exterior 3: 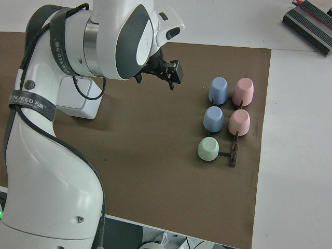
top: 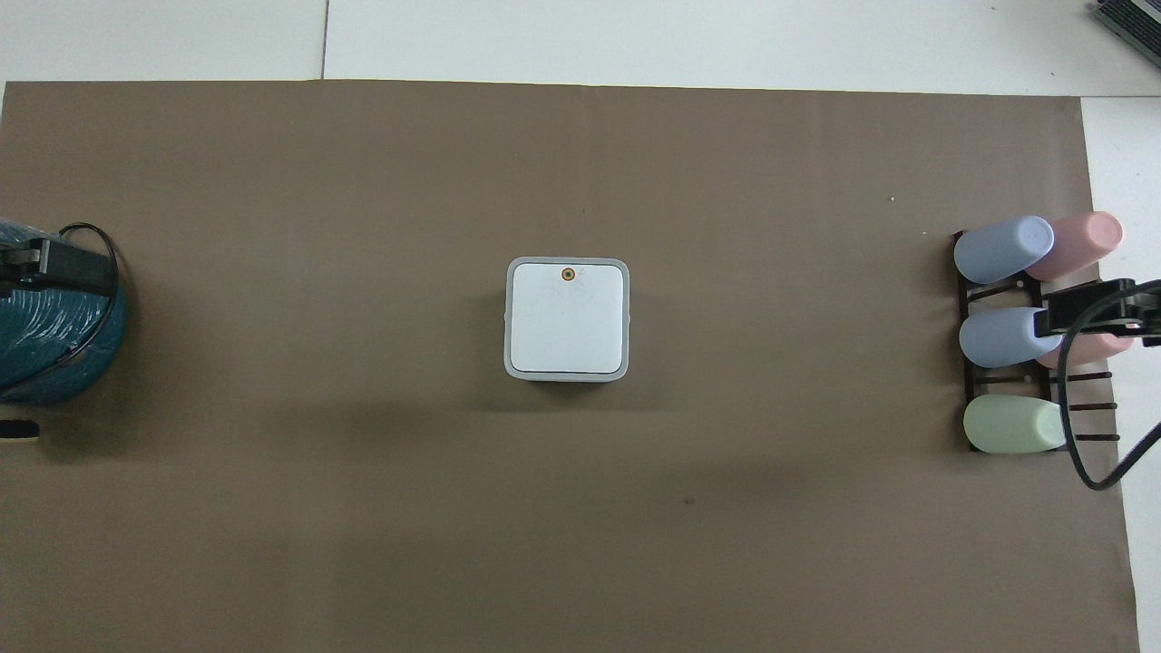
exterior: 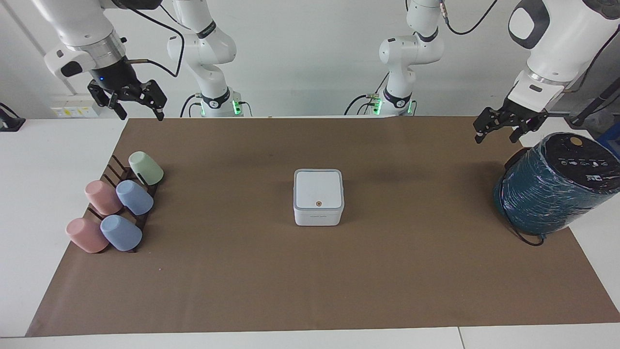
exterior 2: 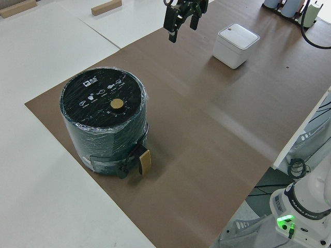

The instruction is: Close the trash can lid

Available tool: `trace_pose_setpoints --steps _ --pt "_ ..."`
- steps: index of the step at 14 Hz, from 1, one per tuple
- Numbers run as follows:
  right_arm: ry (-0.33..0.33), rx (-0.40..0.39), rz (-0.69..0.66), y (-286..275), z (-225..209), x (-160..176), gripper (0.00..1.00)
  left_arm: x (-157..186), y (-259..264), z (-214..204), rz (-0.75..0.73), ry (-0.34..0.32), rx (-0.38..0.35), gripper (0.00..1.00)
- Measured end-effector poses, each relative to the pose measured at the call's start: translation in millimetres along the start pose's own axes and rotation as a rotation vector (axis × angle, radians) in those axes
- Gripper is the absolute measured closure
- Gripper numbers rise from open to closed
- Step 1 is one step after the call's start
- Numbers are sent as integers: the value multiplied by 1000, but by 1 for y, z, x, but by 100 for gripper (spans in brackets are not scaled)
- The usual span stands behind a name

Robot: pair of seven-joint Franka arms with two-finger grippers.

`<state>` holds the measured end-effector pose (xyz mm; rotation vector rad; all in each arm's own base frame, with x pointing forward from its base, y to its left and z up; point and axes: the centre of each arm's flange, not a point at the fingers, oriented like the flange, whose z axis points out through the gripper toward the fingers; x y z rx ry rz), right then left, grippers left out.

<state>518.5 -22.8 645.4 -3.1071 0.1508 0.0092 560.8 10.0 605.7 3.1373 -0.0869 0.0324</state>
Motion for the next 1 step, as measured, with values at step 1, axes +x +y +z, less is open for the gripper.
trace_pose_setpoints --steps 1 --pt "0 0 0 0 0 0 0 0 0 0 -2 0 0 0"
